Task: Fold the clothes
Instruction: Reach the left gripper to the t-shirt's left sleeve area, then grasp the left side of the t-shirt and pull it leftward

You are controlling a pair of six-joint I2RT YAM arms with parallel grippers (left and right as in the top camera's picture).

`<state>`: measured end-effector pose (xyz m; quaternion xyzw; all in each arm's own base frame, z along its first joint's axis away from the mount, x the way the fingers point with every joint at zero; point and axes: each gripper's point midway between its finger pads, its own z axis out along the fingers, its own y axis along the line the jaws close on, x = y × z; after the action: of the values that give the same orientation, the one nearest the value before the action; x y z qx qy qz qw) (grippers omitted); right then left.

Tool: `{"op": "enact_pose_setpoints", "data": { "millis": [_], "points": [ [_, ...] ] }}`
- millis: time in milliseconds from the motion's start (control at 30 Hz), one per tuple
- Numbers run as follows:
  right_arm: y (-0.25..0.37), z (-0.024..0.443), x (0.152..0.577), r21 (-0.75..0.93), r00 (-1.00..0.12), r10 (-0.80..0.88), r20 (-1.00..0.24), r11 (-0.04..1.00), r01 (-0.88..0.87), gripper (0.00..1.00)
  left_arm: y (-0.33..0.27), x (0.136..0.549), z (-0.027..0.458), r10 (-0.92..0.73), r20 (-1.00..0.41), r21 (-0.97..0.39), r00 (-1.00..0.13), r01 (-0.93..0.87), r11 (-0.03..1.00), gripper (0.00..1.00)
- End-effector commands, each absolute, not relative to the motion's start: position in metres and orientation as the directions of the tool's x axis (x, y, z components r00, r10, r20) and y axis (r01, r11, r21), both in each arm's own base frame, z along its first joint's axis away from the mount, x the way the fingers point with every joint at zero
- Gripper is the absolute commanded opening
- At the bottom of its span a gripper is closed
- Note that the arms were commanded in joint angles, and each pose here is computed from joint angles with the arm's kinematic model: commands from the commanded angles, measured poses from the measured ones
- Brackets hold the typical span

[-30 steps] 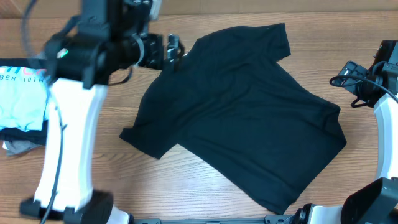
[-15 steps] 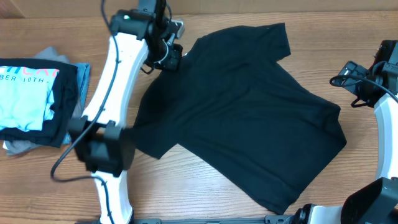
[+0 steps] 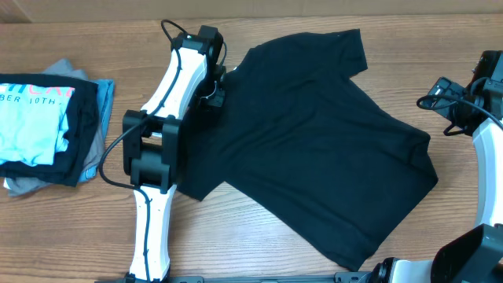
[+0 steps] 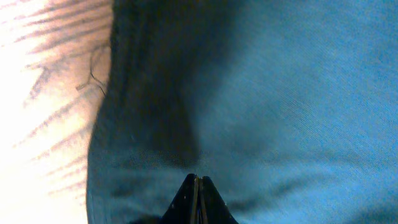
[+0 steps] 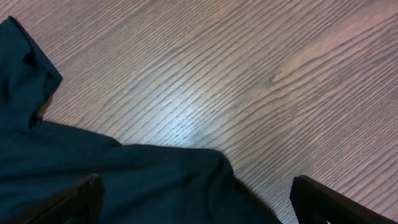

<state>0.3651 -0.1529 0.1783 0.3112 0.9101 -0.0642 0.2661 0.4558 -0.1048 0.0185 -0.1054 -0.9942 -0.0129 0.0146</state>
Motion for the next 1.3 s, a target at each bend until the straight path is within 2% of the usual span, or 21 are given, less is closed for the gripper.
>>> {"op": "enact_pose_setpoints", "data": {
  "millis": [0,267,533,767,1000,1267],
  "points": [
    [-0.155,0.188,0.368,0.061,-0.643,0.536,-0.546,0.791,0.608,1.00,-0.095,0.465,0.009,0.182,0.022,0.064,-0.983,0.184,0.981,0.04],
    [-0.155,0.188,0.368,0.061,-0.643,0.536,-0.546,0.791,0.608,1.00,-0.071,0.466,0.002,0.104,0.024,0.129,-0.994,0.107,0.986,0.04],
    [-0.155,0.188,0.368,0.061,-0.643,0.537,-0.546,0.791,0.608,1.00,-0.053,0.445,-0.022,0.063,0.099,0.143,-0.993,0.076,0.987,0.04],
    [-0.155,0.188,0.368,0.061,-0.643,0.537,-0.546,0.791,0.608,1.00,-0.002,0.411,-0.035,-0.088,0.189,0.325,-0.978,-0.022,0.945,0.04],
    [-0.155,0.188,0.368,0.061,-0.643,0.536,-0.546,0.791,0.608,1.00,0.035,0.375,-0.041,-0.271,0.272,0.369,-0.923,-0.160,0.916,0.04],
    [-0.155,0.188,0.368,0.061,-0.643,0.536,-0.546,0.792,0.608,1.00,0.043,0.352,-0.042,-0.337,0.354,0.337,-0.873,-0.217,0.916,0.04]
  ]
}}
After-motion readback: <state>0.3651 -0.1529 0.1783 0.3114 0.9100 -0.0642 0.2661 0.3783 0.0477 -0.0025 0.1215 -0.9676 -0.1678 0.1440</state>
